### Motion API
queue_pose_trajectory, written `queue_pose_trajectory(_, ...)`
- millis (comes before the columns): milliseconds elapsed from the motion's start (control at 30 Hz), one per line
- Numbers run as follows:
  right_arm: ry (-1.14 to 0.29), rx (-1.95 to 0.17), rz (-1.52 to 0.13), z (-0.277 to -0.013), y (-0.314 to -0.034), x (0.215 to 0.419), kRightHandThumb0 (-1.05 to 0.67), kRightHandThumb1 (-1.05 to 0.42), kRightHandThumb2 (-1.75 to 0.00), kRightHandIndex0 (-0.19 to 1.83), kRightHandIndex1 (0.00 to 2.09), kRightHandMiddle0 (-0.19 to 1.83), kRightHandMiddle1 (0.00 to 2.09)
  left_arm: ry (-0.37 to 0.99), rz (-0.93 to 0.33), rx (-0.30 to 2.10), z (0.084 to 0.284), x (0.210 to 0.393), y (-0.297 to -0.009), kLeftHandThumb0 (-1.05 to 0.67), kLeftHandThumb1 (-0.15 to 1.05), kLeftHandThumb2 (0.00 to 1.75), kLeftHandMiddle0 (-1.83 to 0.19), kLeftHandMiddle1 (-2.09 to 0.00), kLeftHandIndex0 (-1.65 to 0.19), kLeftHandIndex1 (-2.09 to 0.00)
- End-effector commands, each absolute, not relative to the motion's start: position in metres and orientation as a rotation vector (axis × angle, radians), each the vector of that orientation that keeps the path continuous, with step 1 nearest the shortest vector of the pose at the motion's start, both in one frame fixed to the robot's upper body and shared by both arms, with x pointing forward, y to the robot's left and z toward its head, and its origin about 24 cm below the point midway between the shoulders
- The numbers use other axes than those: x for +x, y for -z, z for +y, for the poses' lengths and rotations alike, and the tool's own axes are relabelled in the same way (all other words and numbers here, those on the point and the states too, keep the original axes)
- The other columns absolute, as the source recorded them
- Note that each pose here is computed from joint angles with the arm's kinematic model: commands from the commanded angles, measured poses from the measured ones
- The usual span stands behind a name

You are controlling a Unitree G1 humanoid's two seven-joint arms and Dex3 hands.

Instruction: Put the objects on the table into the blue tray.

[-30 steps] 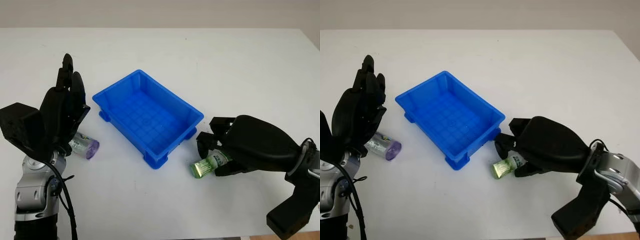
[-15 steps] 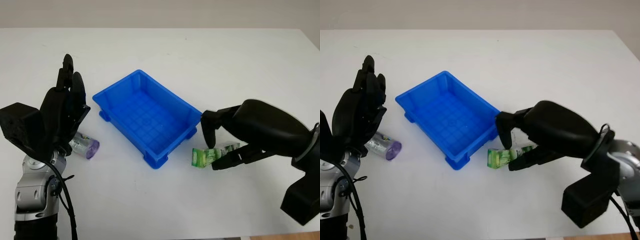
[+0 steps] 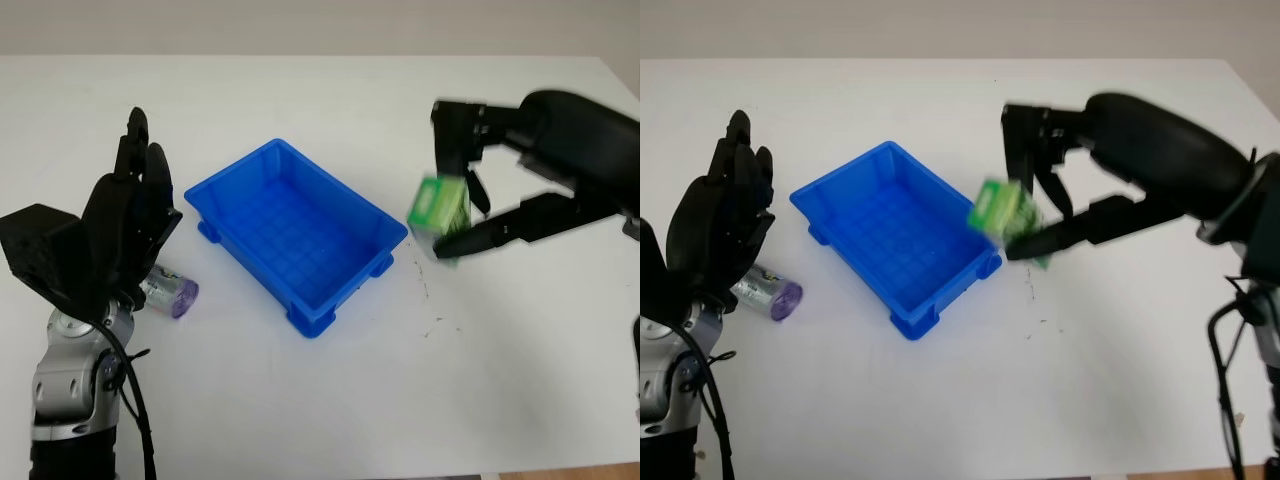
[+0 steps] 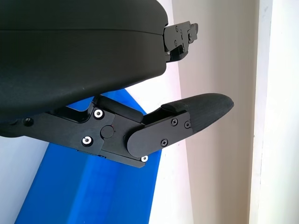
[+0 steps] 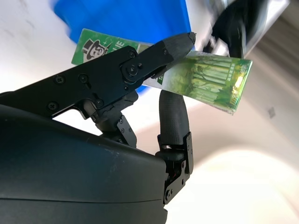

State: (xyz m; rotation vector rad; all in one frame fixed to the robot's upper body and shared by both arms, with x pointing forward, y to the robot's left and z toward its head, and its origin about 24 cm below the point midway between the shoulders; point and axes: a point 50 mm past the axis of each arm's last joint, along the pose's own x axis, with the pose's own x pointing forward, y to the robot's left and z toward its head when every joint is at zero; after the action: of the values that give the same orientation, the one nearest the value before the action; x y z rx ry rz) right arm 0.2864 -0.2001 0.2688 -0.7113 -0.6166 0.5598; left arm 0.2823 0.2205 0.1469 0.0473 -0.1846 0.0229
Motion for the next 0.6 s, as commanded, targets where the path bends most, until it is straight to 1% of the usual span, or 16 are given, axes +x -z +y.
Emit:
queue_pose_trajectory(0,-0.515,-0.658,-0.667,-0.192,-0.263,0.297,-0.44,-1.00,-0.06,0.77,2.09,0.53,2.09,-0.024,-0.197,0.041,0.219,0.281,-0.148,-0.72,1.05,0.75,0.19,0.00,0.19,0.00)
queue_pose_trajectory(67,-0.473,-0.623,-0.709,-0.187,-0.259,0.305,-0.45,-1.00,-0.05,0.84,2.09,0.59,2.09,-0.025,-0.198,0.037,0.218,0.281,-0.148,-0.72,1.05,0.75,0.19,0.00,0.19,0.00)
queue_pose_trajectory(167,-0.387,-0.546,-0.763,-0.178,-0.247,0.318,-0.44,-1.00,-0.06,0.87,2.09,0.63,2.09,-0.030,-0.198,0.028,0.217,0.280,-0.147,-0.71,1.05,0.75,0.19,0.00,0.19,0.00)
queue_pose_trajectory(233,-0.327,-0.506,-0.757,-0.170,-0.234,0.328,-0.46,-1.01,-0.06,0.89,2.09,0.67,2.09,-0.038,-0.193,0.023,0.216,0.279,-0.146,-0.71,1.05,0.75,0.19,0.00,0.19,0.00)
queue_pose_trajectory(333,-0.277,-0.482,-0.740,-0.163,-0.220,0.337,-0.51,-1.04,-0.07,0.95,2.09,0.70,2.09,-0.046,-0.189,0.018,0.215,0.278,-0.145,-0.71,1.05,0.74,0.19,0.00,0.19,0.00)
queue_pose_trajectory(367,-0.270,-0.472,-0.732,-0.161,-0.215,0.339,-0.52,-1.05,-0.07,0.99,2.09,0.72,2.09,-0.048,-0.190,0.016,0.215,0.278,-0.145,-0.71,1.05,0.74,0.19,0.00,0.19,0.00)
queue_pose_trajectory(433,-0.272,-0.456,-0.720,-0.158,-0.206,0.342,-0.54,-1.05,-0.07,0.98,2.09,0.71,2.09,-0.056,-0.188,0.021,0.215,0.277,-0.144,-0.71,1.05,0.74,0.19,0.00,0.19,0.00)
queue_pose_trajectory(567,-0.317,-0.454,-0.692,-0.154,-0.189,0.346,-0.59,-1.04,-0.06,0.92,2.09,0.63,2.09,-0.058,-0.183,0.039,0.213,0.277,-0.142,-0.70,1.05,0.77,0.19,0.00,0.19,0.00)
